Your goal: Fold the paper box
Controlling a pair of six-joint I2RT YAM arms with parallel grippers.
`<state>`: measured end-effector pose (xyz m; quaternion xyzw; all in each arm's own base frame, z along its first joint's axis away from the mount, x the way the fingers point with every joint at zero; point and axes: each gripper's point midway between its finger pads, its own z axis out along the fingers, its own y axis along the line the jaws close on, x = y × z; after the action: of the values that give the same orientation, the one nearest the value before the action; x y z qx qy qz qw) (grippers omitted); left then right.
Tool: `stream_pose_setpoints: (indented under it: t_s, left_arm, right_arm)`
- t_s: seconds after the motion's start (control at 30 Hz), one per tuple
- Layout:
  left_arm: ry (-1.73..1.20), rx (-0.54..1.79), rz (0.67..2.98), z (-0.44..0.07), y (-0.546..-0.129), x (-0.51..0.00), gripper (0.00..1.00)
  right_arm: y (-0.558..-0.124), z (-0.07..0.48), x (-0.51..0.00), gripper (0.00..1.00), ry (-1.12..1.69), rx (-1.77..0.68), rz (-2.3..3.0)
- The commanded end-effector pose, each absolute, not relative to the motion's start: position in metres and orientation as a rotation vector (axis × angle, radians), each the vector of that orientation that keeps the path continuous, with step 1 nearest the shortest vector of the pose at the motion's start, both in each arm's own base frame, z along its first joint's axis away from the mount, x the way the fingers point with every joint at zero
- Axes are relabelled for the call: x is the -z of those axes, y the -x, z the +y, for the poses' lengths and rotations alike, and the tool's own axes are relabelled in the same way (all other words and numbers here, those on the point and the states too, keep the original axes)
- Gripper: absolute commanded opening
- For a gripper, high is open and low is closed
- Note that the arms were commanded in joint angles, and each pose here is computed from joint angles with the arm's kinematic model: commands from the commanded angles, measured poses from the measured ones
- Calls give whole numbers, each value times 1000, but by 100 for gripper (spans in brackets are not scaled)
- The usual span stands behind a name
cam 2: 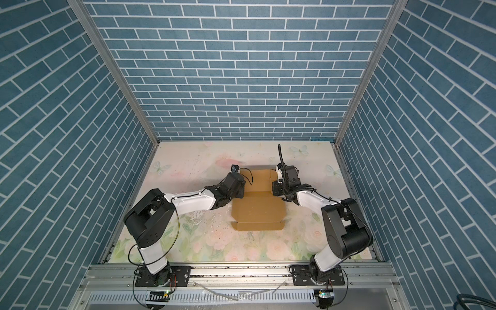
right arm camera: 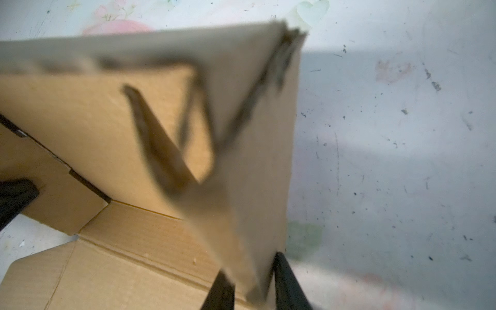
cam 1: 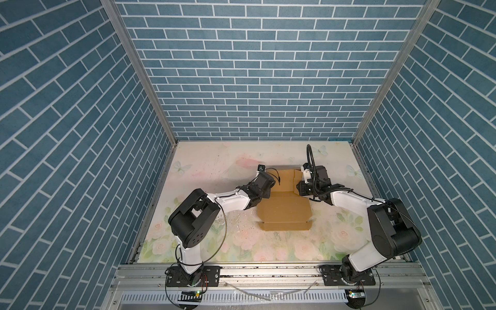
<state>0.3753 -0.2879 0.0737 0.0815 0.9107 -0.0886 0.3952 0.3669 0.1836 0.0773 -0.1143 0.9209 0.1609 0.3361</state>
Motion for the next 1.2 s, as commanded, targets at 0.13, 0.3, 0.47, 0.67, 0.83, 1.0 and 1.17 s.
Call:
stream_pose_setpoints:
  t_s: [0.13, 0.3, 0.47, 0.67, 0.83, 1.0, 1.17]
  left_arm:
    - [-309, 177, 2490, -278, -343, -16, 0]
    - [-299, 185, 2490, -279, -343, -18, 0]
    - [-279, 200, 2489, -280, -343, -20, 0]
    - [-244, 202, 2499, -278, -341, -21, 0]
    - [-209, 215, 2513, -278, -339, -23, 0]
    - [-197, 231, 2517, -279, -337, -28, 0]
    - [-213, 237, 2520, -281, -337, -28, 0]
  right_arm:
    - [-375, 193, -88, 23, 288, -429, 2307]
    - [-373, 191, -81, 17, 284, -392, 2330]
    - [-370, 189, -79, 12, 290, -306, 2355]
    - [-365, 192, -79, 11, 329, -215, 2372]
    - [-358, 195, -83, 10, 363, -110, 2378]
    - [-355, 196, -87, 9, 378, -1, 2387]
    - [-355, 193, -84, 13, 346, 43, 2383]
